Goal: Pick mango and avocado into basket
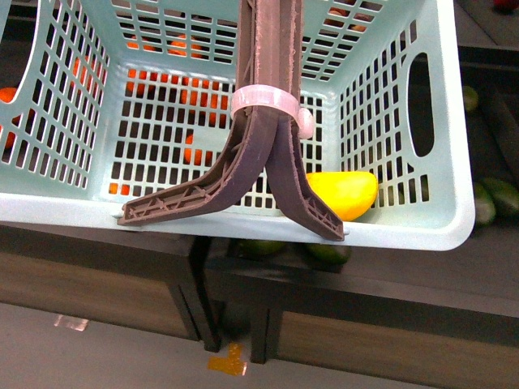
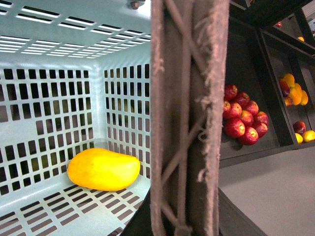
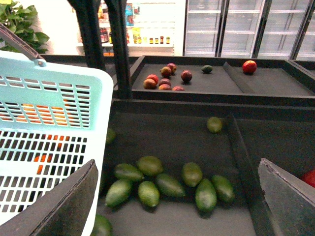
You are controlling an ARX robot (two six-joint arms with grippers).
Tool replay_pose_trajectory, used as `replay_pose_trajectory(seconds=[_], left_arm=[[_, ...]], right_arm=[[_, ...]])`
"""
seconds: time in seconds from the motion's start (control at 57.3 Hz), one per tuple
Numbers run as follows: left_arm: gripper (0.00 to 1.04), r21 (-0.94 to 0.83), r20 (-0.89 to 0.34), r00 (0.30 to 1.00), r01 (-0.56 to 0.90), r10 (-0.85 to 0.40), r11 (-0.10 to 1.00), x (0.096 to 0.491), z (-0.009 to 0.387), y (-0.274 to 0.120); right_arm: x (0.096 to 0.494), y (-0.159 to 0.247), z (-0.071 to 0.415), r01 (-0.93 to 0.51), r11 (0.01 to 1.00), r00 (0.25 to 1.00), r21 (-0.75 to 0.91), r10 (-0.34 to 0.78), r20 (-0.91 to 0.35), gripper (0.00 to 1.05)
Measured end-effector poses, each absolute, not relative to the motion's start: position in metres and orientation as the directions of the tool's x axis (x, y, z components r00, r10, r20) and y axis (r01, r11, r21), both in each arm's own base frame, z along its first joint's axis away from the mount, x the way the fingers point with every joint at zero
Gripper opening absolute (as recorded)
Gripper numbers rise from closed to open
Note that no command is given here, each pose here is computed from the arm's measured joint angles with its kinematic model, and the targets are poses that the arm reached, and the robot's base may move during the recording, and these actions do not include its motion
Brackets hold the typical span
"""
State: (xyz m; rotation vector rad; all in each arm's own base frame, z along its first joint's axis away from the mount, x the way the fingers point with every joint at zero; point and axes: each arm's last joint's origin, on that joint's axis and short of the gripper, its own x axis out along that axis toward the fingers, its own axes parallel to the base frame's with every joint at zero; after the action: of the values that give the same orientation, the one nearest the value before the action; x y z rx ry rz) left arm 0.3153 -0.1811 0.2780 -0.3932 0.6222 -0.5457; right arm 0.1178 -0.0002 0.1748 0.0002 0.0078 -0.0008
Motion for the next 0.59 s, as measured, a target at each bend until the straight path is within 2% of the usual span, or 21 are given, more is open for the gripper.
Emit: replay_pose_trajectory(seconds=[0.227, 0.489, 0.594], left_arm=[[0.06, -0.488, -0.44, 0.706, 0.33, -0.554, 0.808, 0.3186, 0.2781, -0.1752], [0.06, -0.487, -0.439, 0.686, 0.362, -0.581, 0.795, 0.3161, 0.2782, -0.1794], [0.06, -0.499, -0.437, 0.666, 0.38, -0.604, 0.779, 0.3136, 0.2782, -0.1836]], right_arm=[[0.1178, 0.0, 0.1751, -0.003, 1.0, 1.0, 0.0, 0.003, -0.007, 0.97], [0.1178, -0.0001, 0.1752, 0.0, 1.0, 1.0, 0.0, 0.0, -0.006, 0.97], [0.1213, -0.0007, 0.1743, 0.18, 0.984, 0.983, 0.009, -0.179, -0.035, 0.97]])
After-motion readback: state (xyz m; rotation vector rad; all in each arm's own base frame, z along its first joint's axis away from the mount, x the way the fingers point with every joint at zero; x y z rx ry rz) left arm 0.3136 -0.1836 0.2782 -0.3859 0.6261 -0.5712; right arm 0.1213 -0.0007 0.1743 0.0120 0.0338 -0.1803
